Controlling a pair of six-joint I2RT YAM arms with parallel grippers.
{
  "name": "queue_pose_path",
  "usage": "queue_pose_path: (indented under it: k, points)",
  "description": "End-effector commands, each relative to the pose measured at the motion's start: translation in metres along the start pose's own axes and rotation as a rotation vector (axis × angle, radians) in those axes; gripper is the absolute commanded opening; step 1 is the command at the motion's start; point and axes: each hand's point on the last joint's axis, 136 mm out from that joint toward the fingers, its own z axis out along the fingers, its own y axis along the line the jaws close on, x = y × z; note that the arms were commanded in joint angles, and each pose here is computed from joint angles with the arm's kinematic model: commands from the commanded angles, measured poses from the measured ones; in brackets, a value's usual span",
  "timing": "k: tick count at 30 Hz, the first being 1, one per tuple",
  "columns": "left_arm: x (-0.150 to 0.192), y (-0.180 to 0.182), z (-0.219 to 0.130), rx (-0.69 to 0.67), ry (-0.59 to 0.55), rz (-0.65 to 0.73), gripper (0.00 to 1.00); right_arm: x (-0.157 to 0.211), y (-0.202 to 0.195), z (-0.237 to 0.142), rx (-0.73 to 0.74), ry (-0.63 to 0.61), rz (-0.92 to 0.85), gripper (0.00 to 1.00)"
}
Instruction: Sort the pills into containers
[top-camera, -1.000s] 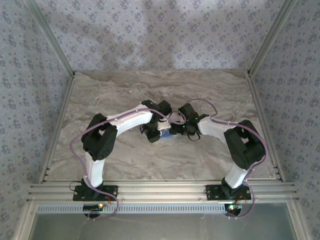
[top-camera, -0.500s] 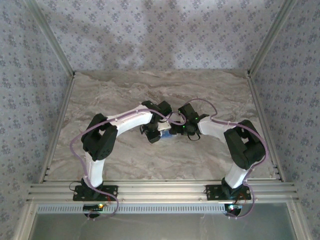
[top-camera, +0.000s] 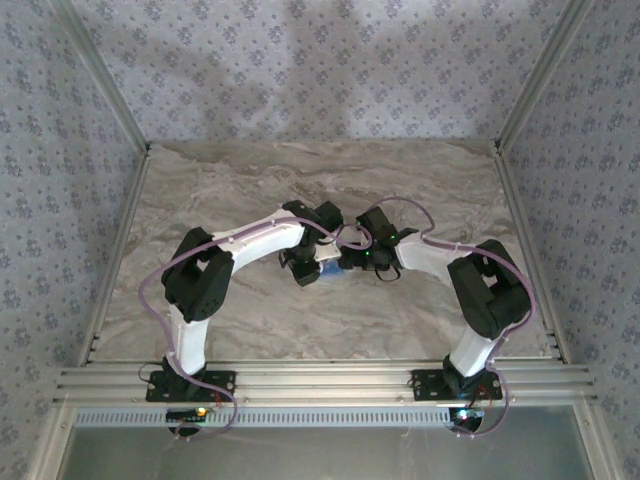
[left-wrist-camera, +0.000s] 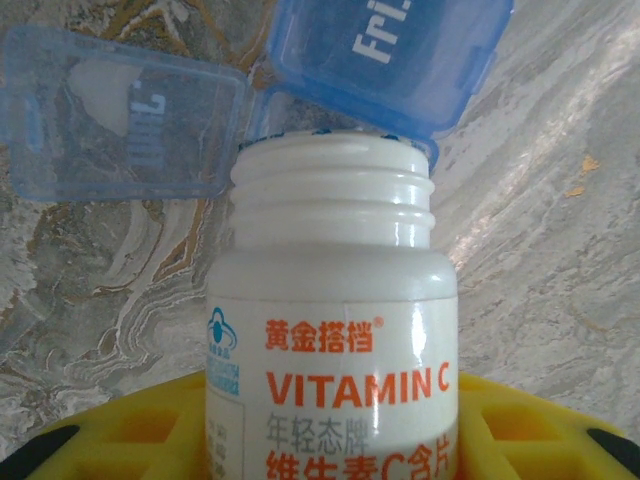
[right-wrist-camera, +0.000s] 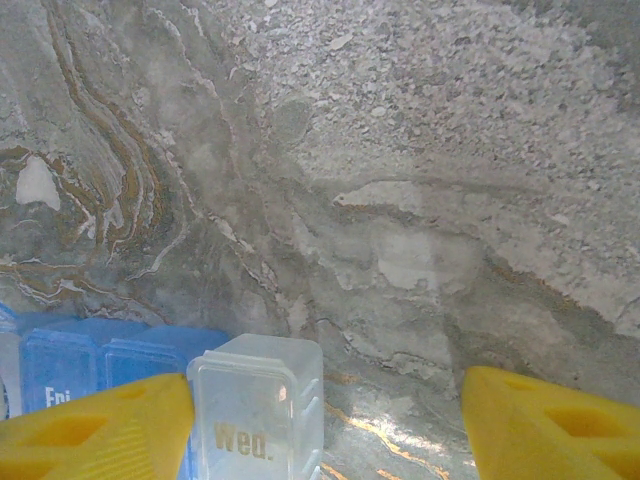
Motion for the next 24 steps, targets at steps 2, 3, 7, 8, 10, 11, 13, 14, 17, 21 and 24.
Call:
queue_pose_path:
  k: [2,3,7,8,10,11,13,14,17,21,24]
  points:
    - [-0.003,0.008,-0.025,-0.052,-0.049,0.018,0.00,0.023,-0.008,0.011,0.038,0.081,0.007,0.73]
    - [-0.005,0.009,-0.025,-0.065,-0.056,0.022,0.00,0.023,-0.008,0.011,0.039,0.081,0.008,0.73]
    - [-0.007,0.012,-0.024,-0.110,-0.063,0.043,0.00,0.023,-0.008,0.012,0.039,0.083,0.010,0.73]
    - [-0.007,0.012,-0.023,-0.113,-0.059,0.048,0.00,0.023,-0.007,0.011,0.038,0.084,0.009,0.73]
    - [-0.007,0.010,-0.021,-0.111,-0.051,0.055,0.00,0.024,-0.008,0.012,0.040,0.086,0.010,0.73]
    - [-0.006,0.009,-0.019,-0.108,-0.045,0.058,0.00,0.023,-0.008,0.012,0.039,0.086,0.010,0.73]
    - [-0.004,0.008,-0.017,-0.104,-0.036,0.060,0.00,0.022,-0.007,0.011,0.037,0.084,0.008,0.73]
    - [-0.003,0.008,-0.015,-0.104,-0.031,0.062,0.00,0.022,-0.007,0.011,0.037,0.083,0.010,0.73]
    - [-0.001,0.009,-0.013,-0.114,-0.017,0.068,0.00,0.022,-0.007,0.011,0.037,0.084,0.007,0.73]
    - [0.003,0.010,-0.009,-0.128,0.005,0.081,0.00,0.021,-0.007,0.011,0.037,0.083,0.007,0.73]
    - [0.004,0.007,-0.008,-0.116,0.007,0.083,0.00,0.021,-0.007,0.011,0.038,0.084,0.010,0.73]
